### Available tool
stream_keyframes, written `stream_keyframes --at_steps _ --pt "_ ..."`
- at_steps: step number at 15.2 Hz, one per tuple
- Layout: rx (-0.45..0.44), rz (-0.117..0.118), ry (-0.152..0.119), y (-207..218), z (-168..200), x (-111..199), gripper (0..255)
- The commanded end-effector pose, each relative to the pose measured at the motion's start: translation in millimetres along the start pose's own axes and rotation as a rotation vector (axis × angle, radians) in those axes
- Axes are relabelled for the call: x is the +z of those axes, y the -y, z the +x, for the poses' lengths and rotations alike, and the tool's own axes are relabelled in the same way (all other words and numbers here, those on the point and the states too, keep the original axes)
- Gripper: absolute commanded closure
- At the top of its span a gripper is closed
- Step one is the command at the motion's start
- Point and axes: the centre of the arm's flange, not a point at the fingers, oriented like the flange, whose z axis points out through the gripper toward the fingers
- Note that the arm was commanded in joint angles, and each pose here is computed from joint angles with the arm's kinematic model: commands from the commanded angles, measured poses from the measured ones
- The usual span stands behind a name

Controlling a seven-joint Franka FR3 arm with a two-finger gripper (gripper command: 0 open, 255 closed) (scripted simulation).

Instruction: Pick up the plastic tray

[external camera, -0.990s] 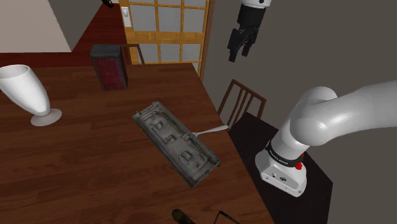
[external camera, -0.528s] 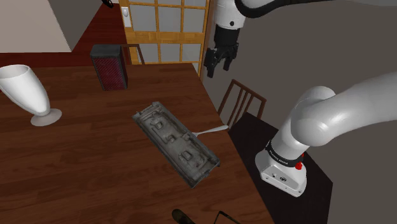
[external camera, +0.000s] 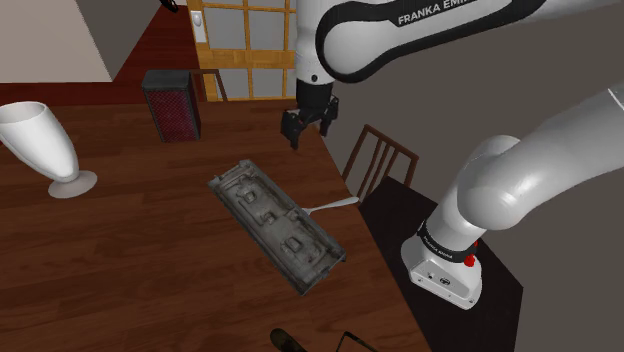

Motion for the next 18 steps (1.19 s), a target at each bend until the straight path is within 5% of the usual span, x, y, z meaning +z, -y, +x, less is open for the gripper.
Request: stream_keyframes --at_steps 1,9,18 --pt "0.021 -0.009 -0.005 18.9 7.5 18.0 0" --pt "0.098 -0.051 -0.022 94.1 43.9 86.7 0" --pt "0.098 -0.051 -0.022 95.5 43.4 126.7 0"
